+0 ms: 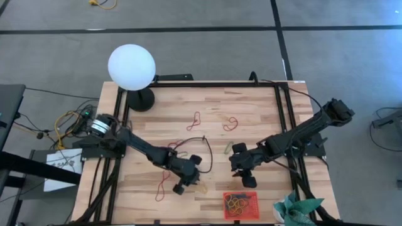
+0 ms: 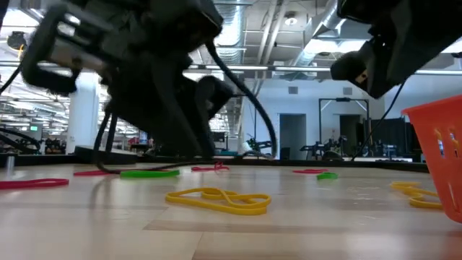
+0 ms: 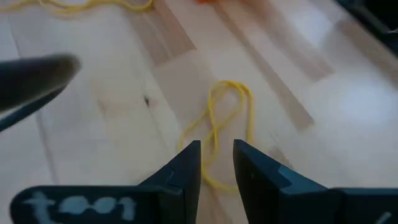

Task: Pick and place items into bin
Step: Put the yellow rubber band into the orange bin

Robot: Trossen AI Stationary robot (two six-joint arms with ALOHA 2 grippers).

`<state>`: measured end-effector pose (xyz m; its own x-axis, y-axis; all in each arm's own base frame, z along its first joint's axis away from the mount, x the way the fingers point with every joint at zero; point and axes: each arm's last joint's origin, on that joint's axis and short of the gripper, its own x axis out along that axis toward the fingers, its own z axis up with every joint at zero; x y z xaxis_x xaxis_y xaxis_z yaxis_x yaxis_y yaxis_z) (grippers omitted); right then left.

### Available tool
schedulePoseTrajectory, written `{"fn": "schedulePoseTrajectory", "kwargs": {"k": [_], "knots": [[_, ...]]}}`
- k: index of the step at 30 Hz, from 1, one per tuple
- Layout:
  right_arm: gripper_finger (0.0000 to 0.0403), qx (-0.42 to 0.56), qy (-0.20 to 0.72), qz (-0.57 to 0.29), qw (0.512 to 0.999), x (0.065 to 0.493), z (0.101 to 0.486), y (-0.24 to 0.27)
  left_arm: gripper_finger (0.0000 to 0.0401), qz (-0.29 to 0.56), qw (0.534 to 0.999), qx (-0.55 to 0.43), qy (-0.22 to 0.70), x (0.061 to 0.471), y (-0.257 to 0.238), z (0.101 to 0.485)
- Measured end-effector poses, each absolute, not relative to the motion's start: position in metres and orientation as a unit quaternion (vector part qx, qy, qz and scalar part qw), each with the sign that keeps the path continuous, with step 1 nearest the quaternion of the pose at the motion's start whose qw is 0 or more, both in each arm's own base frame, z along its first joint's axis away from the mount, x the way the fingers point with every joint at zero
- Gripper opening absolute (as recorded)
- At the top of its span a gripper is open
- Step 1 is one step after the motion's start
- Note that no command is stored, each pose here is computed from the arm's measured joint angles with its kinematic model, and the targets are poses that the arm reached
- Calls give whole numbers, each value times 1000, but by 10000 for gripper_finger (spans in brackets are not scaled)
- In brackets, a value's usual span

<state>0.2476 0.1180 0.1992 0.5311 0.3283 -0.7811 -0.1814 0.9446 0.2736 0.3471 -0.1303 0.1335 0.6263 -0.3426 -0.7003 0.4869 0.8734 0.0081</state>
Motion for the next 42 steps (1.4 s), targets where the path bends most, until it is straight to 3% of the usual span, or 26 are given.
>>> {"fn": "schedulePoseTrajectory", "kwargs": {"k": [9,15,19,23,28,31,35,38,42], "knots": [[107,75,466,154,868,244,198,123,118,-171,901,137,374,376,-152,105],[107,67,469,167,864,240,197,131,136,-201,895,99,385,381,-154,101],[107,63,471,173,862,237,197,134,101,-204,887,97,403,378,-154,99],[107,62,471,174,862,237,197,135,20,-225,885,101,395,378,-156,100],[107,63,472,174,862,237,197,135,5,-206,893,108,384,381,-157,126],[107,89,484,165,855,236,197,135,2,-197,913,121,336,390,-159,167],[107,172,569,154,789,222,191,139,1,-171,926,138,308,397,-159,207],[107,165,616,157,754,206,187,148,1,-164,935,148,278,406,-162,231],[107,125,599,128,780,194,188,161,0,-200,939,157,231,417,-169,251]]}}
